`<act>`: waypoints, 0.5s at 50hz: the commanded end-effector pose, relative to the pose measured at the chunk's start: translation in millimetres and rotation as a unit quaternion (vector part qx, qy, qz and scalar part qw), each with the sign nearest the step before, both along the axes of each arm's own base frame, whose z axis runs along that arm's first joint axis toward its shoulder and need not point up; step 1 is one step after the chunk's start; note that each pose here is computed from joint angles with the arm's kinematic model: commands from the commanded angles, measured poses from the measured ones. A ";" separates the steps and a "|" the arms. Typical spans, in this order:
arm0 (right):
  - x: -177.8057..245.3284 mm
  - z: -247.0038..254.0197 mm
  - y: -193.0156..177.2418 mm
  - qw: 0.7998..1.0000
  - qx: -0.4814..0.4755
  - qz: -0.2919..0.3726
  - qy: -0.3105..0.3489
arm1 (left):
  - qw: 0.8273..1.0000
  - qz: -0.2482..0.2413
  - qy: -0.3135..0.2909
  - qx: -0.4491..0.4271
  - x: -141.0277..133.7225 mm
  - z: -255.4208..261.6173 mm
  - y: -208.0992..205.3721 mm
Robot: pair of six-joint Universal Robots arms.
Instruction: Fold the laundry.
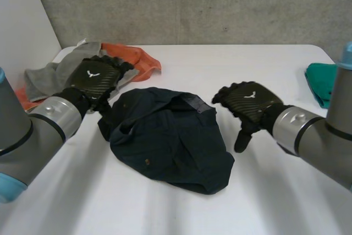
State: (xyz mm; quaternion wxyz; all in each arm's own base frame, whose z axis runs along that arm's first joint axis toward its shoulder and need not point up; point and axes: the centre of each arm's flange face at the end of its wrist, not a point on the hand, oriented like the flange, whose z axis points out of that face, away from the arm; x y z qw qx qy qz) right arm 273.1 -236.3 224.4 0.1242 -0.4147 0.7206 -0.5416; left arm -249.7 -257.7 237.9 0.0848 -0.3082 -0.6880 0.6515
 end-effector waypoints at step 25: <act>108.8 -45.4 -29.4 0.992 0.066 0.037 -0.099 | 0.998 0.027 -0.020 0.053 17.1 -17.9 -8.7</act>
